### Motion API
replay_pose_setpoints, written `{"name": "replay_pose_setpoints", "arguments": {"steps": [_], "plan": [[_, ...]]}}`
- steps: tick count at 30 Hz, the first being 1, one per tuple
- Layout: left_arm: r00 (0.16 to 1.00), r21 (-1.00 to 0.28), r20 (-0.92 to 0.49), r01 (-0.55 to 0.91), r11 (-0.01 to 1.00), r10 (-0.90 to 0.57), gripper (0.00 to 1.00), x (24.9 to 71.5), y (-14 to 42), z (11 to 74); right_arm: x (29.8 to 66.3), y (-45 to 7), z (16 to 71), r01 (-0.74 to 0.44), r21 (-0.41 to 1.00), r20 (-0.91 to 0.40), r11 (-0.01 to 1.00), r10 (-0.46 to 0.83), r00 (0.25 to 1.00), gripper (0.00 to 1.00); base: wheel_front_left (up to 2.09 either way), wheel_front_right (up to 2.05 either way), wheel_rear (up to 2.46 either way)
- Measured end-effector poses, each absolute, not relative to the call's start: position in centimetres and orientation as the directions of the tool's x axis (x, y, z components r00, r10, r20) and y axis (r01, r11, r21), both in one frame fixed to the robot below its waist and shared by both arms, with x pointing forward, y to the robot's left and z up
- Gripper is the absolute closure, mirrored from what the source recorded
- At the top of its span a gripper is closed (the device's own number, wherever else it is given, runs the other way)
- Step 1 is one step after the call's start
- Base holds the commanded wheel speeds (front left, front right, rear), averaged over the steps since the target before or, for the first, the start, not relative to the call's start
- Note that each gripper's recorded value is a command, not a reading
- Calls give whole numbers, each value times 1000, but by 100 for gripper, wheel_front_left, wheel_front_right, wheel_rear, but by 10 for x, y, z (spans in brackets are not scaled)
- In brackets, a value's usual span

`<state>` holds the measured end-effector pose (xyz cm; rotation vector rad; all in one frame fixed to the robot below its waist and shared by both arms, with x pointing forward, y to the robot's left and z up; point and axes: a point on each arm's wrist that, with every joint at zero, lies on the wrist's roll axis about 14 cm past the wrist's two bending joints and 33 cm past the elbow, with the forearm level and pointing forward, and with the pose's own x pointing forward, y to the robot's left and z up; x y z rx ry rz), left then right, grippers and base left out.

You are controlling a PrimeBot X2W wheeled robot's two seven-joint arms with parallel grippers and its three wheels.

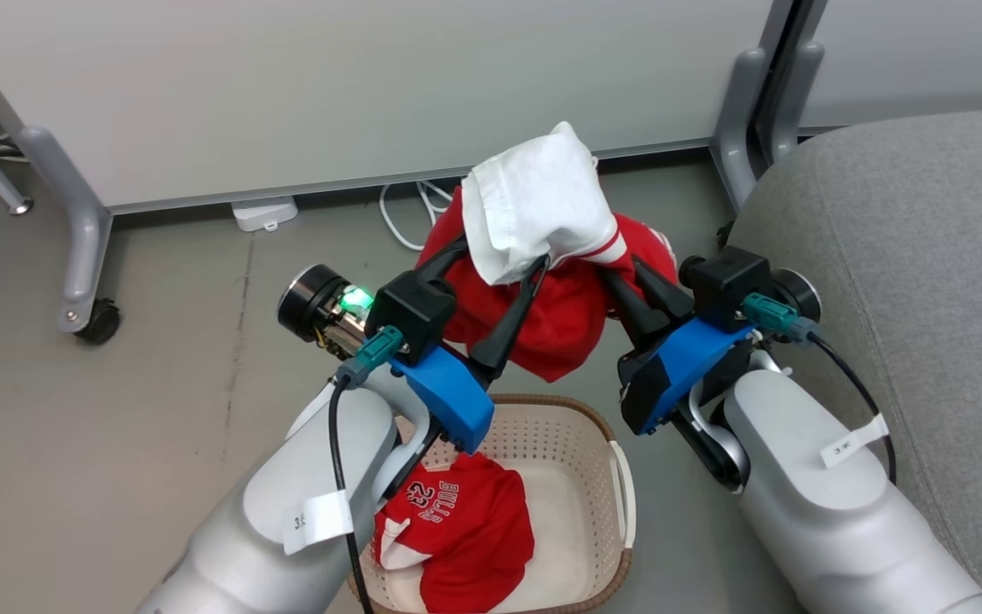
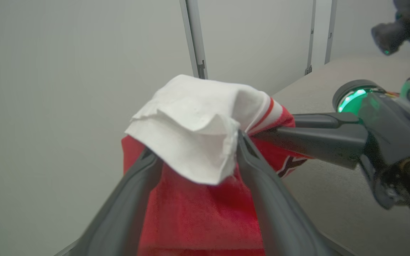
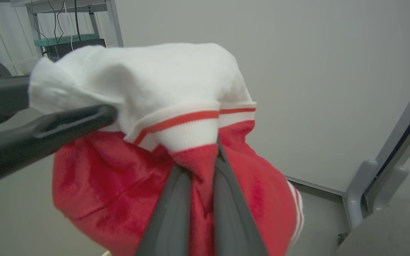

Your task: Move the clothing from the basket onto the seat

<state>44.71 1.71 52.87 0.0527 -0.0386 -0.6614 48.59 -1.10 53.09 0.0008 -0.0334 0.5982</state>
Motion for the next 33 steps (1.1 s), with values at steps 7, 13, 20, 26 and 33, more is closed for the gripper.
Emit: {"name": "replay_pose_setpoints", "arguments": {"steps": [7, 13, 20, 26, 33], "plan": [[759, 41, 7, 651, 758, -651, 0, 445, -2, 519, 487, -53, 529, -465, 15, 51, 885, 464, 884, 100, 0, 0, 0], [708, 35, 14, 706, 708, -707, 0, 442, -30, 517, 484, -99, 529, -357, 24, 63, 934, 355, 933, 100, 0, 0, 0], [635, 27, 20, 772, 635, -772, 0, 434, -65, 511, 471, -153, 528, -233, 6, 76, 972, 232, 970, 100, 0, 0, 0], [568, 26, 27, 823, 568, -823, 0, 425, -93, 509, 449, -204, 522, -102, -1, 69, 995, 102, 992, 100, 0, 0, 0], [485, 17, 21, 874, 486, -874, 0, 408, -122, 503, 414, -254, 514, 54, 16, 59, 998, -55, 997, 100, 0, 0, 0]]}}
